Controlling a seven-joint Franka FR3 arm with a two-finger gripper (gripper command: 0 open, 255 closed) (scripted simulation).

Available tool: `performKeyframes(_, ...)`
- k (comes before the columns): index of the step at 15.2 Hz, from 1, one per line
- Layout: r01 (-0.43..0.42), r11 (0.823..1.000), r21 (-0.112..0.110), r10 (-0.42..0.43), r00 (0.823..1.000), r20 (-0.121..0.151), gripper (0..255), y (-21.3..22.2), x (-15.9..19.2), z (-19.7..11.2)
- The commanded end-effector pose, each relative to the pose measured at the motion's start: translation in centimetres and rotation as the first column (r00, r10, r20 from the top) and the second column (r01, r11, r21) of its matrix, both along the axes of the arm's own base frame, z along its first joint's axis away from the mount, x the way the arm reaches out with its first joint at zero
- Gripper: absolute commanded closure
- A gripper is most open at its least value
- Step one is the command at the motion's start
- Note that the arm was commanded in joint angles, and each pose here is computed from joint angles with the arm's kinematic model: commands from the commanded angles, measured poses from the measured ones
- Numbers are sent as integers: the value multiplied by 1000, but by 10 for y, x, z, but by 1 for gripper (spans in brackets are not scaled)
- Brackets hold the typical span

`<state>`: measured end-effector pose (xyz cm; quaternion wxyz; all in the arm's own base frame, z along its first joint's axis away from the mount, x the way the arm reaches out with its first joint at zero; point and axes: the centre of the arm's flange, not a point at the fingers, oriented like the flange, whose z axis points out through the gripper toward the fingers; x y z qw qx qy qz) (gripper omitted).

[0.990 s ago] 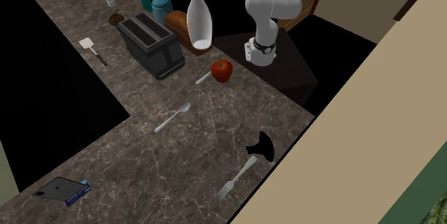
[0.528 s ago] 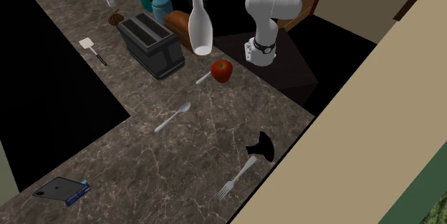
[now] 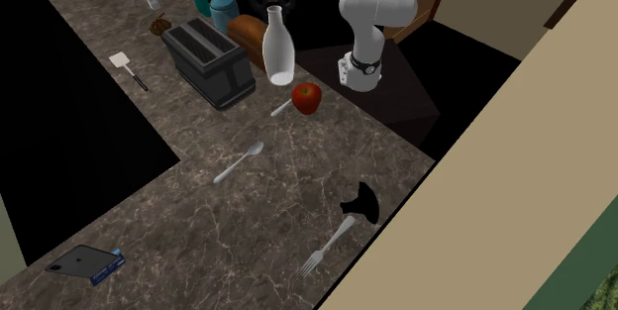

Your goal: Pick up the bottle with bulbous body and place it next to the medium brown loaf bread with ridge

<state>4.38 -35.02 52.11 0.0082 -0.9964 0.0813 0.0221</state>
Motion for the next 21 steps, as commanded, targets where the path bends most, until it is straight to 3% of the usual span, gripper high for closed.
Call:
performKeyframes(1,0,1000,-1,0,1000,1,255,-1,0,-10)
performKeyframes(14,0,1000,-1,0,1000,1,255,-1,0,-82)
performKeyframes(21,0,1000,-1,0,1000,1,255,-1,0,-82)
